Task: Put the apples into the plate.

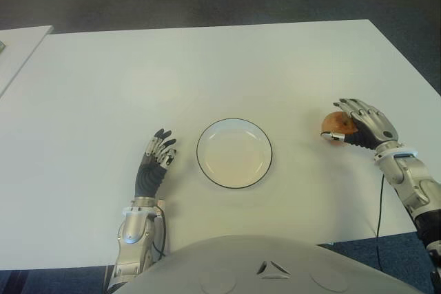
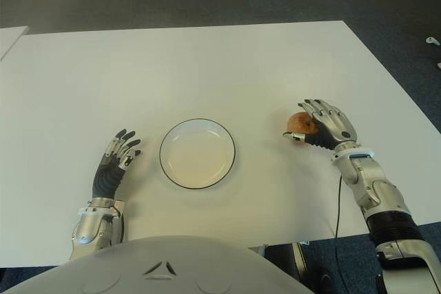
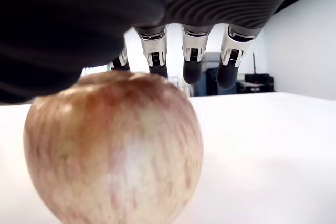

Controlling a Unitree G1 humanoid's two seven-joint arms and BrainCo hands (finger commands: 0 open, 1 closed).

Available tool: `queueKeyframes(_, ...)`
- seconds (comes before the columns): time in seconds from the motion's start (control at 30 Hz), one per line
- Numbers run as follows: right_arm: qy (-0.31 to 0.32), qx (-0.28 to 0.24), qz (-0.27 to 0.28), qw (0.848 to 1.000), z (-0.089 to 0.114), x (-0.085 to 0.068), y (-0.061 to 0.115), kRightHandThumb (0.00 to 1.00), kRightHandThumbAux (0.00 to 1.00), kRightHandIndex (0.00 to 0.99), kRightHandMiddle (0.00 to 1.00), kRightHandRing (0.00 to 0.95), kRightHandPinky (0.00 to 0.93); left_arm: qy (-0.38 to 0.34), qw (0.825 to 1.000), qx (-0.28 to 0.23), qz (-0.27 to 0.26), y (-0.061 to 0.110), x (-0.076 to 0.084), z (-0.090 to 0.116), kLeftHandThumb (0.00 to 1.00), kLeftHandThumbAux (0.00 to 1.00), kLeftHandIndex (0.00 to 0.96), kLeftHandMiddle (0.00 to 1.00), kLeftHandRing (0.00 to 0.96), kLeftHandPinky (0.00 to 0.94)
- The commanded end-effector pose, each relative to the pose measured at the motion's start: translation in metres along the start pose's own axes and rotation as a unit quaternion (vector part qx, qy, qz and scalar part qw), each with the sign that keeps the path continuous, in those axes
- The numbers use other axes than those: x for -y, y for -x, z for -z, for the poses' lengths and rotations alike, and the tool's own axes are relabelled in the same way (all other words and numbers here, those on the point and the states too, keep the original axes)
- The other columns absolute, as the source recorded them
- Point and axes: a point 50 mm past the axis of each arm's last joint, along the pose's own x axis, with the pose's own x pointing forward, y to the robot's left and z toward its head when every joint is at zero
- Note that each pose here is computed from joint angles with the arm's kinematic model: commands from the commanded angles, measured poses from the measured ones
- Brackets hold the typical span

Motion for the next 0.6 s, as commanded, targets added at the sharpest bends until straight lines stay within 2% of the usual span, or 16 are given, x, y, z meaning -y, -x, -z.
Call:
queueKeyframes(0.03, -0.011, -0.004, -0.021, 1.0, -0.004, -0.007, 0.002, 0.248, 0.201, 0.0, 0.019, 0.0, 0.0, 0.001, 0.998, -0.064, 0.001, 0.013, -0.003, 0.02, 0.163, 0.598, 0.075, 0.13, 0.194, 0.249)
queueKeyframes(0.3, -0.02, -0.012, -0.04, 0.999, -0.005, -0.019, 0.002, 0.248, 0.217, 0.0, 0.019, 0.0, 0.014, -0.004, 0.998, -0.06, 0.0, 0.014, -0.004, 0.019, 0.148, 0.595, 0.066, 0.118, 0.185, 0.249)
queueKeyframes(0.6, -0.025, -0.01, -0.041, 0.999, -0.006, -0.025, 0.0, 0.231, 0.217, 0.0, 0.029, 0.008, 0.031, -0.004, 0.998, -0.058, 0.002, 0.014, -0.005, 0.019, 0.155, 0.571, 0.063, 0.117, 0.19, 0.261)
